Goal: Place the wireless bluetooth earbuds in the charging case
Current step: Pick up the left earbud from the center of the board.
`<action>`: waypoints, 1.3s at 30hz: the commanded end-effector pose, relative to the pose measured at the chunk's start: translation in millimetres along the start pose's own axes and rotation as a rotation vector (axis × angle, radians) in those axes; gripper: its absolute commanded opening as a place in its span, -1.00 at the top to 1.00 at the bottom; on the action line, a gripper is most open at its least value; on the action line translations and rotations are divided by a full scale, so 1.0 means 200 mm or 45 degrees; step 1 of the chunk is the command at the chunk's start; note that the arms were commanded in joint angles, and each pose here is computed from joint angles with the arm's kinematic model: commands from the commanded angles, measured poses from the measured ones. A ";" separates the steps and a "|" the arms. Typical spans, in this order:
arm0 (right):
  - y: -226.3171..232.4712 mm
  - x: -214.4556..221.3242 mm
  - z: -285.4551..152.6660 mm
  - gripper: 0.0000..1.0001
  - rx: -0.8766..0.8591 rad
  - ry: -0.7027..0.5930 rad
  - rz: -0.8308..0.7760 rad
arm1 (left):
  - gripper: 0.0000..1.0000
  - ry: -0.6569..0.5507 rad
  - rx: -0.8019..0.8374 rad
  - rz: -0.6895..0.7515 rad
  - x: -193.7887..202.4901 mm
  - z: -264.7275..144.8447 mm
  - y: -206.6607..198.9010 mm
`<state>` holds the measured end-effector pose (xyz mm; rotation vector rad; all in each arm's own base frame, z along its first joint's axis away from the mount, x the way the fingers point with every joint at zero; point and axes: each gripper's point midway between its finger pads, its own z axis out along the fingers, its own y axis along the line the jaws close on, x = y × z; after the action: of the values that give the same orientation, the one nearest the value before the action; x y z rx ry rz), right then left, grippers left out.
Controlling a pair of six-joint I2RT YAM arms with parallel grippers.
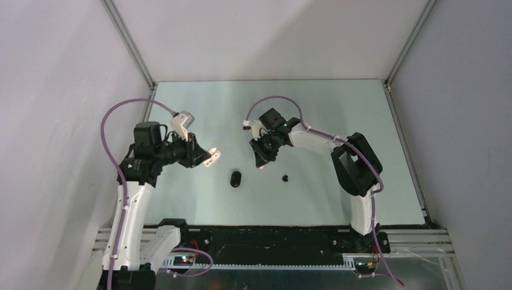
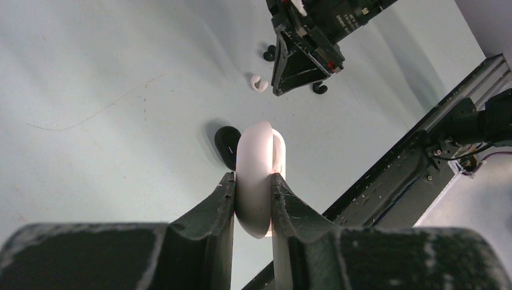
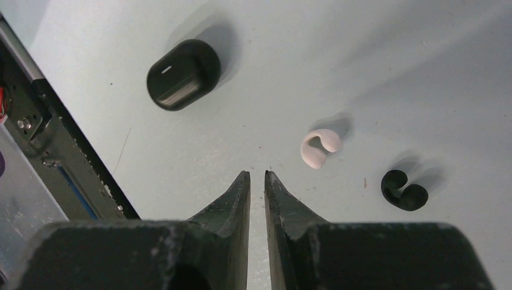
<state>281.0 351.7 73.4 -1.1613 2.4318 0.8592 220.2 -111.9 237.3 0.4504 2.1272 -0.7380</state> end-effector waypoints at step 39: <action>-0.21 0.03 0.13 0.55 0.182 0.040 0.112 | 1.00 -0.036 -0.016 0.011 -0.04 -0.02 0.00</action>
<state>306.3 348.0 35.0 -1.0333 2.5452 0.7084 219.4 -111.3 238.7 0.4488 2.1215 -0.7309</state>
